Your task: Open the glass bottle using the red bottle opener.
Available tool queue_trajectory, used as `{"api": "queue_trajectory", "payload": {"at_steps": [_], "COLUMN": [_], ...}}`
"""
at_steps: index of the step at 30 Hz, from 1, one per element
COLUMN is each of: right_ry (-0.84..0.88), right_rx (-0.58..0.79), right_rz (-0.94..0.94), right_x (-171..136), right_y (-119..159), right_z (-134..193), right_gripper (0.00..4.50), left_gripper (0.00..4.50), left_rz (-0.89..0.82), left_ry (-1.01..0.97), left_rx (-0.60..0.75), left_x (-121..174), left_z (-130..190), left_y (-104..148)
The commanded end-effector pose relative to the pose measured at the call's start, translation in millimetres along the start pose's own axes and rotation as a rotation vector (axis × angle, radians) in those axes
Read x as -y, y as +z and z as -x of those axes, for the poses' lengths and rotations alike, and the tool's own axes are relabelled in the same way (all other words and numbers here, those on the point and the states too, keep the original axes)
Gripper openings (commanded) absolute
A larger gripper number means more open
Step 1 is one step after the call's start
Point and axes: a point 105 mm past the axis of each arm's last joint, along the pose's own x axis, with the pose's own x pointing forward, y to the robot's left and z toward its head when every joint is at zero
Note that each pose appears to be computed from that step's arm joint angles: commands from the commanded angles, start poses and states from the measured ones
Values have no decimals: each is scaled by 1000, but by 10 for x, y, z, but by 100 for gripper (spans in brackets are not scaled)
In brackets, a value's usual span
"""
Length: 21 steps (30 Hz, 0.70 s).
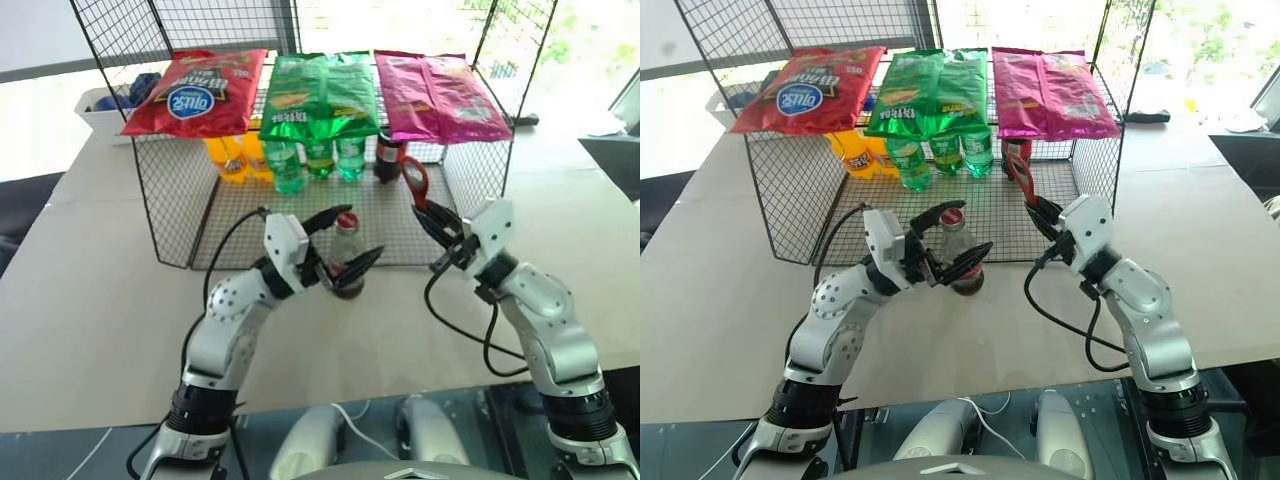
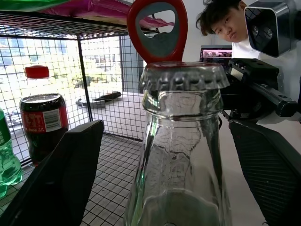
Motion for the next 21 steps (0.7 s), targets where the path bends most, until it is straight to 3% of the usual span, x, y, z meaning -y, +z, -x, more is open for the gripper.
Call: {"api": "queue_trajectory", "payload": {"at_steps": [1,3,6,21], "right_ry": [60,82,97,184], "right_rx": [52,51,58,185], "right_rz": [99,160,256,771], "right_x": [-121,-170,-210,-449], "right_y": [124,109,91,-27], "right_z": [-35,-31,-32,-188], "right_gripper": [0,0,0,0], "left_gripper": [276,187,148,140], "left_rz": [-18,-20,-14,0], "left_ry": [-17,-22,-15,-8], "left_rx": [9,3,-8,-82], "left_x": [30,37,36,24], "left_z": [-4,0,8,65], "left_y": [37,22,-9,-171]}}
